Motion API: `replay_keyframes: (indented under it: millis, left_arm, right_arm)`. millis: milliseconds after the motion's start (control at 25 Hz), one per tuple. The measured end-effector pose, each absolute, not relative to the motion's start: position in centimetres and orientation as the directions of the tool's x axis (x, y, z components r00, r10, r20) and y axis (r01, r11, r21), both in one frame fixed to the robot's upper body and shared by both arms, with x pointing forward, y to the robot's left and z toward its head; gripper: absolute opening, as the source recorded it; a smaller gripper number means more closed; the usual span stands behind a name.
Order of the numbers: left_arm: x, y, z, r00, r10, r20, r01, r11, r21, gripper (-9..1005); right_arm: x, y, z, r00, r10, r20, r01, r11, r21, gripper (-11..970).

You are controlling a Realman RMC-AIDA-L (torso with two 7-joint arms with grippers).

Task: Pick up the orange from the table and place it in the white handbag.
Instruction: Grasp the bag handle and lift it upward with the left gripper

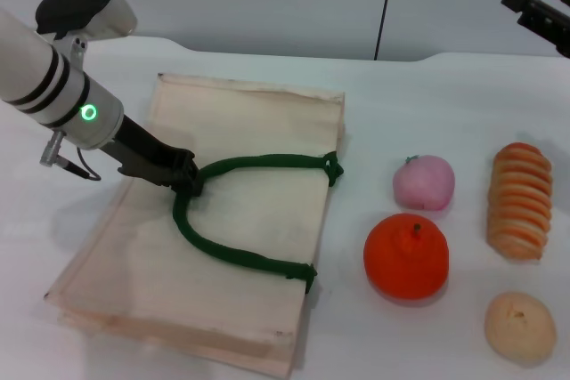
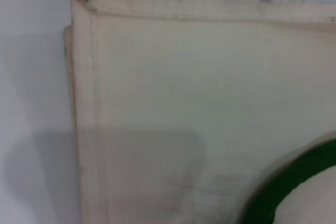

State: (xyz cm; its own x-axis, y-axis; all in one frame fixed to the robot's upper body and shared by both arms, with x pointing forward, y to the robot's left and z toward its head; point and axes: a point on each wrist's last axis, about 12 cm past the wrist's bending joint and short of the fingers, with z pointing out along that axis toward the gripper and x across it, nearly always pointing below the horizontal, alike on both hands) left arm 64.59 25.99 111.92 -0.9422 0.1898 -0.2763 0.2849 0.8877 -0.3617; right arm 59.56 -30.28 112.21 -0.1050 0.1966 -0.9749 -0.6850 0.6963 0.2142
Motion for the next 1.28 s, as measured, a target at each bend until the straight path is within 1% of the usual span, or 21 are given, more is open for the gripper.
replay_keyframes:
  millis: [200,640,840,1040,1280]
  left_arm:
    - [64.6,26.0,111.9,-0.942,0.190,-0.276,0.284,0.889,-0.359,195]
    - [65.0,26.5,112.4,-0.934,0.155,-0.322,0.279,0.880,-0.384,122]
    - [65.1,27.0,112.9,-0.919,0.119,-0.377,0.287,0.856,-0.430,121]
    - [64.9,27.8,114.2,-0.896,0.096,-0.434,0.323,0.810,-0.489,121]
    - [64.5,28.1,115.5,-0.875,0.087,-0.476,0.368,0.758,-0.539,122]
  right_arm:
    - [59.5,-30.2,112.3,-0.103,0.199,-0.975,-0.690,0.691,0.214,799]
    - [59.0,-30.9,111.9,-0.106,0.205,-0.973,-0.673,0.706,0.221,799]
    - [58.9,-31.1,111.8,-0.107,0.202,-0.974,-0.670,0.709,0.221,799]
    - [58.9,-31.2,111.8,-0.106,0.202,-0.974,-0.670,0.710,0.219,799]
    - [58.9,-31.2,111.8,-0.105,0.199,-0.974,-0.670,0.710,0.217,799]
